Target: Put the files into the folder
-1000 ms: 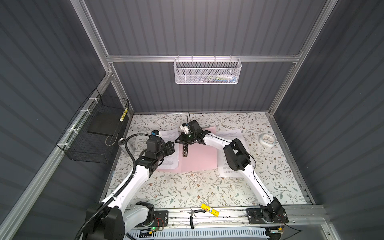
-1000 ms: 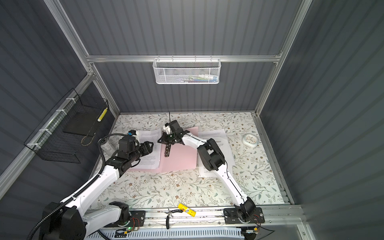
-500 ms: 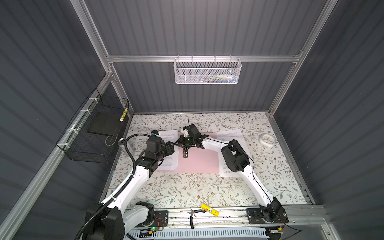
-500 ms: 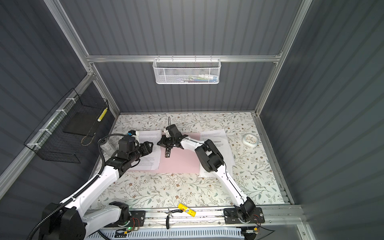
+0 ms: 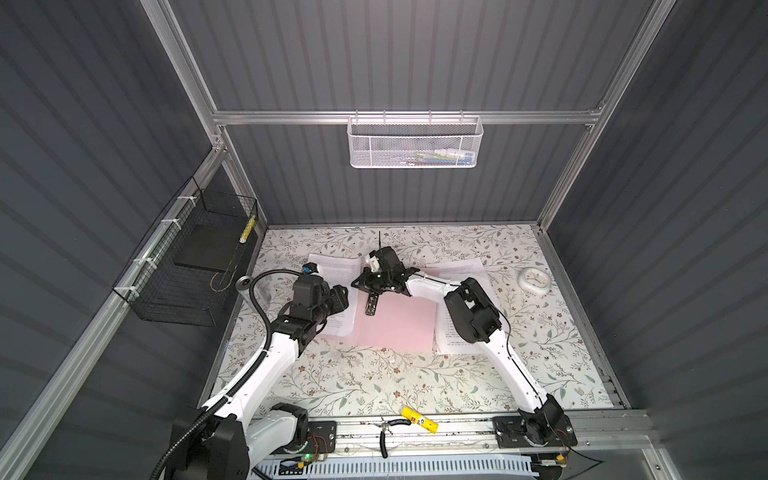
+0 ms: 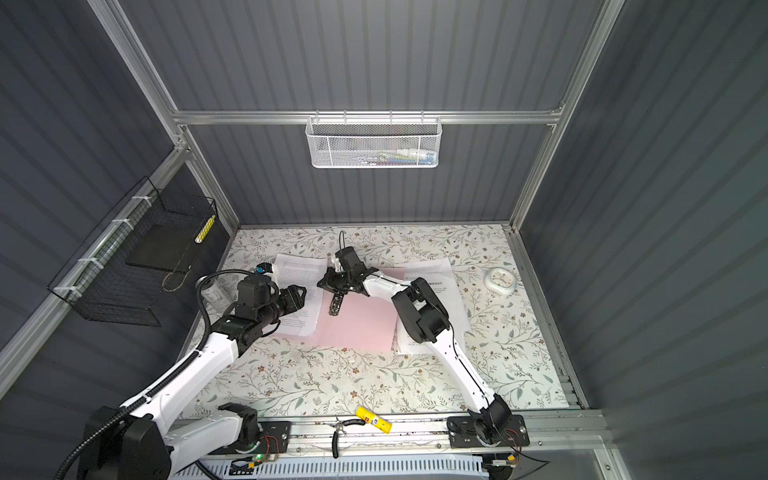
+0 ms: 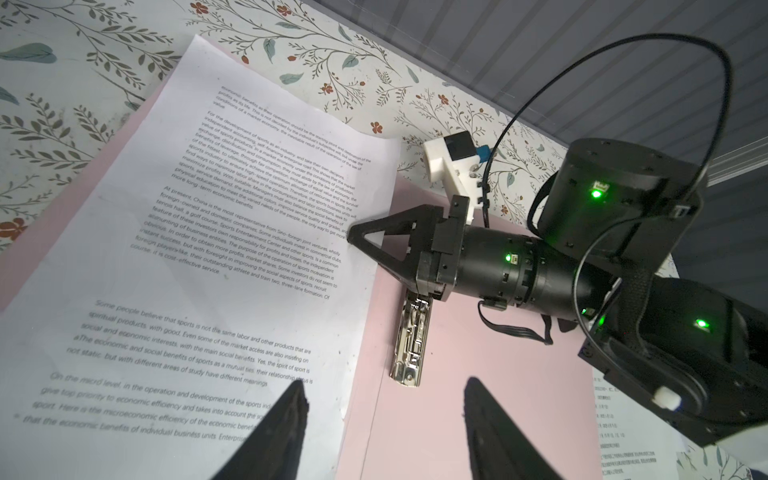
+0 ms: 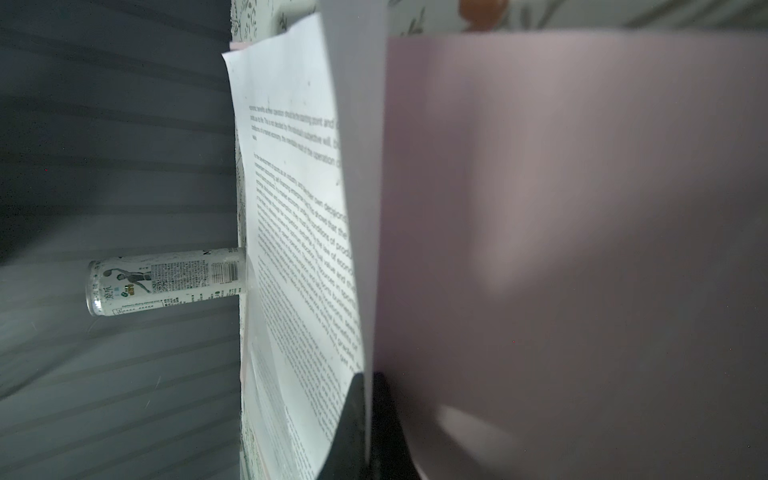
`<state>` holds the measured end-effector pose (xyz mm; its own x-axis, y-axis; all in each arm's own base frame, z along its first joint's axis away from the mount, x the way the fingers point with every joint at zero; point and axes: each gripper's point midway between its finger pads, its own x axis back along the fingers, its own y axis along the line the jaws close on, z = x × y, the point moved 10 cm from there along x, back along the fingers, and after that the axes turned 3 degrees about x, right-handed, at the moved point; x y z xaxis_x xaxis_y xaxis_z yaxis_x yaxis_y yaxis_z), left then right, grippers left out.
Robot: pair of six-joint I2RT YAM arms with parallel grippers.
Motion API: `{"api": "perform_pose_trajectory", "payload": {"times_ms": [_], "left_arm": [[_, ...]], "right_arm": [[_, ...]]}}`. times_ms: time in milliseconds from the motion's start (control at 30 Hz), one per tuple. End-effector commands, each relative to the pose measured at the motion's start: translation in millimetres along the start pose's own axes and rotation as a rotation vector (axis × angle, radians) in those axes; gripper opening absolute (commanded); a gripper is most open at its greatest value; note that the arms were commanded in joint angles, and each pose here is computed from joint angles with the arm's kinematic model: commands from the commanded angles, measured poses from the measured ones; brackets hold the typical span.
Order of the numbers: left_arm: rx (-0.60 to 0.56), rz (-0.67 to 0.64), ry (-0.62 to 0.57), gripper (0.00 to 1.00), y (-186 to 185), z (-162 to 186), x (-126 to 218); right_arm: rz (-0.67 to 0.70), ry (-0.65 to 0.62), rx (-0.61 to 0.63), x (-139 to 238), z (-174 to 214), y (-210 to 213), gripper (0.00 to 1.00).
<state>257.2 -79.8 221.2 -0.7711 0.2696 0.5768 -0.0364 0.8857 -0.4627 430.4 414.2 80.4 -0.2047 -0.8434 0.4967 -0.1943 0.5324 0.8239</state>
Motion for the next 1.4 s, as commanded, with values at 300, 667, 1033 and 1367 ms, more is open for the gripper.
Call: {"api": "perform_pose_trajectory", "payload": {"times_ms": [300,667,1033,1367], "left_arm": [[-0.003,-0.018,-0.008,0.62,4,1,-1],[0.005,0.004,-0.035,0.64,2,-4,-19],[-0.037,-0.002,-0.025,0.64,-2,-11,-37],[-0.051,0.005,-0.010,0.63,-6,-17,-42]], "right_arm": [[-0.055,0.000,0.037,21,-15,19,0.29],[0.058,-0.046,0.171,168,10,51,0.59],[0.348,-0.074,0.074,305,99,0,0.69],[0.315,0.010,-0.040,283,112,-31,0.68]]}}
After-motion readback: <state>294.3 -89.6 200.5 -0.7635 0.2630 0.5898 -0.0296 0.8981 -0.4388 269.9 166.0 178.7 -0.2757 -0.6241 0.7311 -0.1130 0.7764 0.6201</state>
